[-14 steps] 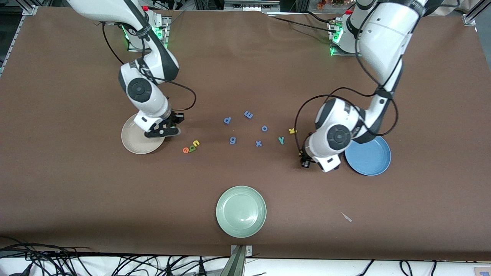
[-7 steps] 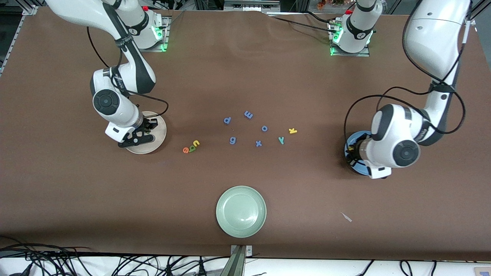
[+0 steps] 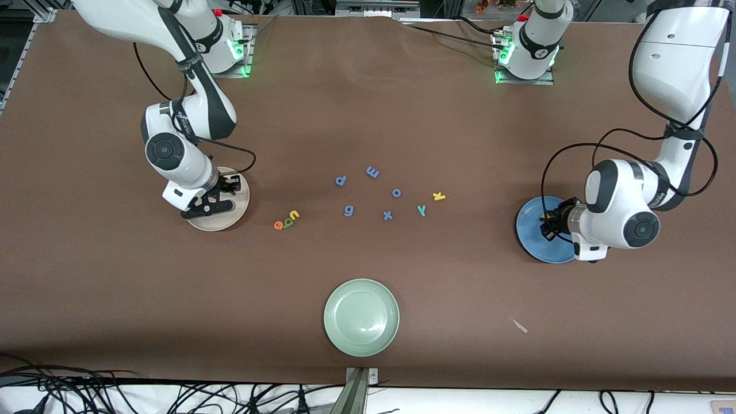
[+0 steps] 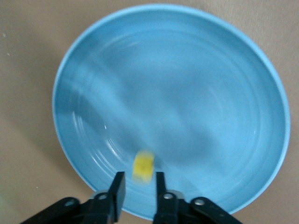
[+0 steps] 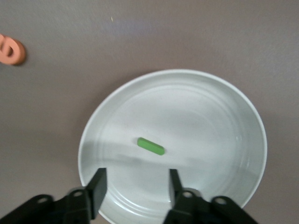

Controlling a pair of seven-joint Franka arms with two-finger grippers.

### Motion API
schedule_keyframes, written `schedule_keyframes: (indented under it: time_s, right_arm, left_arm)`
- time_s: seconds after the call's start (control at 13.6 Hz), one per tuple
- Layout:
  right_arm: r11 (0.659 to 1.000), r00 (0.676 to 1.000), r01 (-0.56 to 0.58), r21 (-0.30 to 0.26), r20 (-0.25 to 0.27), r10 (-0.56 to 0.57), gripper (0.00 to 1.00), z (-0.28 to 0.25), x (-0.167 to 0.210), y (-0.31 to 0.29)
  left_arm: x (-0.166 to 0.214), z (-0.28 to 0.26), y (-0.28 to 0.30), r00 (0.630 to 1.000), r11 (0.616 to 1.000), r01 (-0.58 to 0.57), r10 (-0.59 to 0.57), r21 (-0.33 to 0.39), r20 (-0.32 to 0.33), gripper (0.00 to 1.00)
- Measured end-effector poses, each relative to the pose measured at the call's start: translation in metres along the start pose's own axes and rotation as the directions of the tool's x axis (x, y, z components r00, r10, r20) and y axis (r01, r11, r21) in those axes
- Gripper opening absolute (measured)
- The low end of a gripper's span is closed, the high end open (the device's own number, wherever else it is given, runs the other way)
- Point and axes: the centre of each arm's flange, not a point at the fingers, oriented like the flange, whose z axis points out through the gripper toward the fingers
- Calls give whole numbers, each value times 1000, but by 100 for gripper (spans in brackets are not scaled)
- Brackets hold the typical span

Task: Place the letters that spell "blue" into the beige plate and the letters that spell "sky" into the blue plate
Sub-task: 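Drop the green l on the white plate while the left gripper drops the s, then grasp the orange e with the right gripper while the left gripper grasps yellow k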

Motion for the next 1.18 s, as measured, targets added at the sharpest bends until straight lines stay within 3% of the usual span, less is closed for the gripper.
schedule_keyframes:
  time_s: [0.07, 0.15, 0.44, 0.74, 1.18]
  right_arm:
    - [1000, 1000, -15, 4, -14, 15, 77, -12, 6, -9]
    - [999, 999, -45, 11, -25, 45, 82, -28, 14, -25]
    - [975, 973, -213, 64, -74, 218, 82, -76, 58, -106]
    - [939, 941, -337, 65, -19, 339, 83, -31, 80, -110]
    - [892, 895, -444, 84, -11, 446, 83, 7, 88, -110]
  left_arm:
    - [-4, -5, 3, 1000, 1000, -8, 8, -5, -5, 48]
    - [-8, -16, 6, 1000, 1000, -13, 13, -14, -14, 59]
    - [-47, -82, 14, 998, 998, 60, -61, -34, -34, 99]
    - [-136, -89, 60, 943, 941, 331, -332, -68, -6, 100]
    - [-226, -26, 100, 803, 791, 592, -594, -155, 41, 100]
